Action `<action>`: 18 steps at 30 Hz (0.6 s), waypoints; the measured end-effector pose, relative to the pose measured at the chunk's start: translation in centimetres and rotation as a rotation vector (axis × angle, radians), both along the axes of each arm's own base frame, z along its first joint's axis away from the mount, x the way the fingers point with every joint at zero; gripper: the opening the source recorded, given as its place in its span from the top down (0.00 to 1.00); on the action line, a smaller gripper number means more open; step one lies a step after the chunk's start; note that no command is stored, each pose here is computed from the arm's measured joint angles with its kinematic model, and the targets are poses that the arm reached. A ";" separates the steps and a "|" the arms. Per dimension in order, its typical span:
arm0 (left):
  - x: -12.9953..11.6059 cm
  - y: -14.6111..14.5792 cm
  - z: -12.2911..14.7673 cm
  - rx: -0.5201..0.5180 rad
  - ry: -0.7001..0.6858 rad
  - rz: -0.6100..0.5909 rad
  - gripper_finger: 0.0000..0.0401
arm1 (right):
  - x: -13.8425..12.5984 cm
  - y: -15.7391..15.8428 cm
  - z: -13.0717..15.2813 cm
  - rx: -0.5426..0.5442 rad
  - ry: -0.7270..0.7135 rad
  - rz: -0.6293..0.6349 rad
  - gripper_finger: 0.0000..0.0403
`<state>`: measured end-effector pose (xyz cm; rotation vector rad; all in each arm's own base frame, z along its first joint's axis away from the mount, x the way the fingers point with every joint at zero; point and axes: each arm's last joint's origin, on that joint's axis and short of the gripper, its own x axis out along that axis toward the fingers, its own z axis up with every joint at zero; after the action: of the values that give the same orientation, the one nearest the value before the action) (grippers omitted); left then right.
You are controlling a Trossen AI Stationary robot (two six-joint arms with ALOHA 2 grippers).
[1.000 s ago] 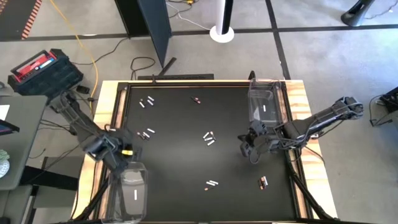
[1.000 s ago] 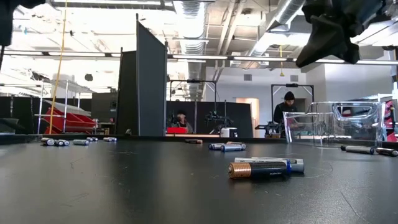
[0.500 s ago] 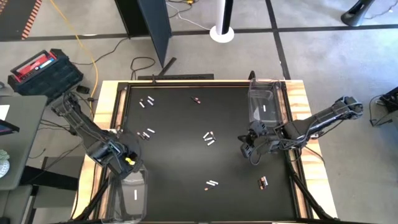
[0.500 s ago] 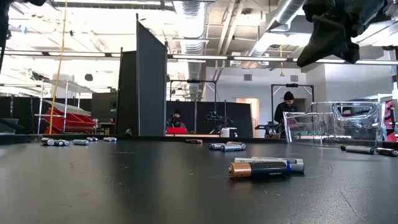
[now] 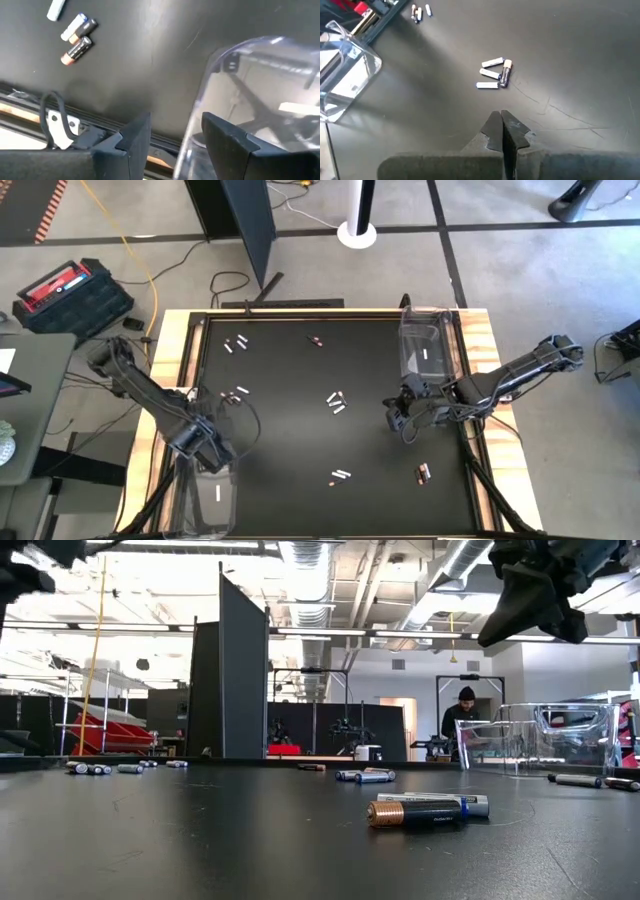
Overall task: Sort batteries
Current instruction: Move the left transparent bin beside the right transparent bin
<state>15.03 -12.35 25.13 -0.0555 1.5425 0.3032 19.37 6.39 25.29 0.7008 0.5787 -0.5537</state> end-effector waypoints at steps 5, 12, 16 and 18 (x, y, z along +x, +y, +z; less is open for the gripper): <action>-0.5 0.3 -2.8 -0.075 -0.003 0.008 0.57 | 0.2 0.0 0.2 -0.006 -0.033 -0.022 0.98; -1.2 1.0 -5.5 -0.124 -0.054 0.010 0.62 | 0.3 0.0 0.3 -0.006 -0.054 -0.026 0.98; -1.5 1.1 -7.3 -0.157 -0.058 0.018 0.74 | 0.3 0.0 0.3 -0.017 -0.050 -0.020 0.98; -1.4 1.3 -7.5 -0.185 -0.052 0.035 0.83 | 0.3 -0.1 0.3 -0.023 -0.043 -0.017 0.98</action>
<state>13.65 -11.09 17.67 -0.2343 1.5151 0.1848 19.66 6.34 25.58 0.6948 0.5257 -0.5588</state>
